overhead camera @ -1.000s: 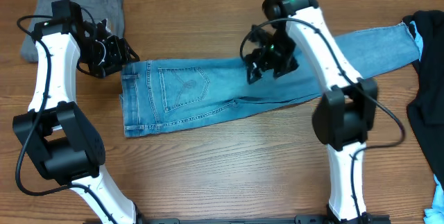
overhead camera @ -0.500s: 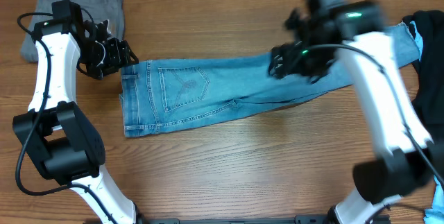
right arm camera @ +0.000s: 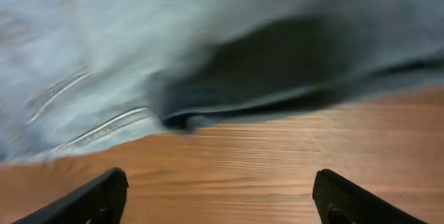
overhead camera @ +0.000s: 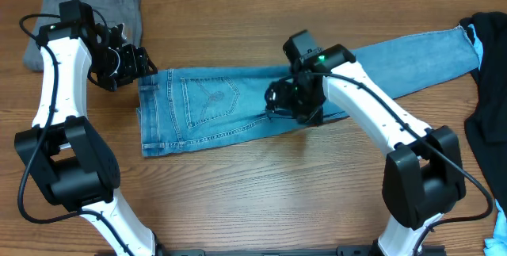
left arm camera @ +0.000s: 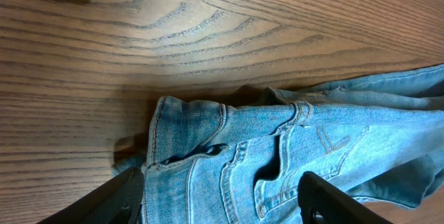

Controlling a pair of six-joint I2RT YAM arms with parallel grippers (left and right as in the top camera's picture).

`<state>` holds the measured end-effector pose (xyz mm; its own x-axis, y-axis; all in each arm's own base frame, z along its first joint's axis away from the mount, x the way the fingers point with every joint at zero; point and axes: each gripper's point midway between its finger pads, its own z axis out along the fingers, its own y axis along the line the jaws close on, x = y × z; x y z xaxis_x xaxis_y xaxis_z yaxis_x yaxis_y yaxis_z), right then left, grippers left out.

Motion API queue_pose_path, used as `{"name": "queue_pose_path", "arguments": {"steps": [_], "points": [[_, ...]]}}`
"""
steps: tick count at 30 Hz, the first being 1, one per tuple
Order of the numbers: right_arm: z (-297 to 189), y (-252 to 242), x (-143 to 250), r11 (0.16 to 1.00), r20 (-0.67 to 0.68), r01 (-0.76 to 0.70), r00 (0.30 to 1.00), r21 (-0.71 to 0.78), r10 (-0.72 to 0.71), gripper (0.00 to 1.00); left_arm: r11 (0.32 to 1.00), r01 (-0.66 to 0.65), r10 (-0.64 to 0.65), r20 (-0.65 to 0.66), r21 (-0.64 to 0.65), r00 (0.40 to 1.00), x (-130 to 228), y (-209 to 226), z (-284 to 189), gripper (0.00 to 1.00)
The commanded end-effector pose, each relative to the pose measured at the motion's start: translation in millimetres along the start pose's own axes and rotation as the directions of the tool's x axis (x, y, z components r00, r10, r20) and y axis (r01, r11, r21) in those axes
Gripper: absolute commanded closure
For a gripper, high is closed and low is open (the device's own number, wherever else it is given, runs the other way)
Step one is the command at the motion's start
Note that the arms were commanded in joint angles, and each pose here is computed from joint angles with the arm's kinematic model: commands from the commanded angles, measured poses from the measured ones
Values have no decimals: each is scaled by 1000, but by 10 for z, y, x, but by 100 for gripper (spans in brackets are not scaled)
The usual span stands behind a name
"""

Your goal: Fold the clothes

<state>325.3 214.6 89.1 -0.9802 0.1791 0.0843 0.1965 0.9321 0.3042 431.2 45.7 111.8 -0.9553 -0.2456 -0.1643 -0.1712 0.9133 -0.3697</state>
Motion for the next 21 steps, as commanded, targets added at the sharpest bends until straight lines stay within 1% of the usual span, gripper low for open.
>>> {"name": "queue_pose_path", "arguments": {"steps": [1, 7, 9, 10, 13, 16, 21], "points": [[-3, -152, 6, 980, 44, -195, 980, 40, 193, 13, 1000, -31, 31, 10, -1, 999, -46, -38, -30, 26], [32, -33, -70, 979, 64, -204, 977, -19, 205, 16, 1000, -31, 31, 10, 1, 999, -46, -42, -29, 26], [45, -15, -106, 967, 72, -254, 964, -31, 255, 21, 1000, -30, 30, 9, 2, 999, -45, -43, -29, 27], [66, -18, -116, 958, 71, -285, 955, -31, 286, 22, 1000, -31, 31, 10, 2, 999, -46, -43, -30, 27], [179, -28, -111, 935, 41, -353, 934, -24, 354, 18, 1000, -30, 30, 6, 2, 1000, -38, -45, -28, 27], [343, -4, -71, 924, -23, -382, 924, -23, 381, 14, 1000, -28, 28, 2, 2, 1000, -28, -45, -28, 27], [558, 23, 28, 907, -103, -420, 903, -1, 418, 14, 1000, -27, 27, -1, 2, 1000, -19, -45, -28, 27]]}}
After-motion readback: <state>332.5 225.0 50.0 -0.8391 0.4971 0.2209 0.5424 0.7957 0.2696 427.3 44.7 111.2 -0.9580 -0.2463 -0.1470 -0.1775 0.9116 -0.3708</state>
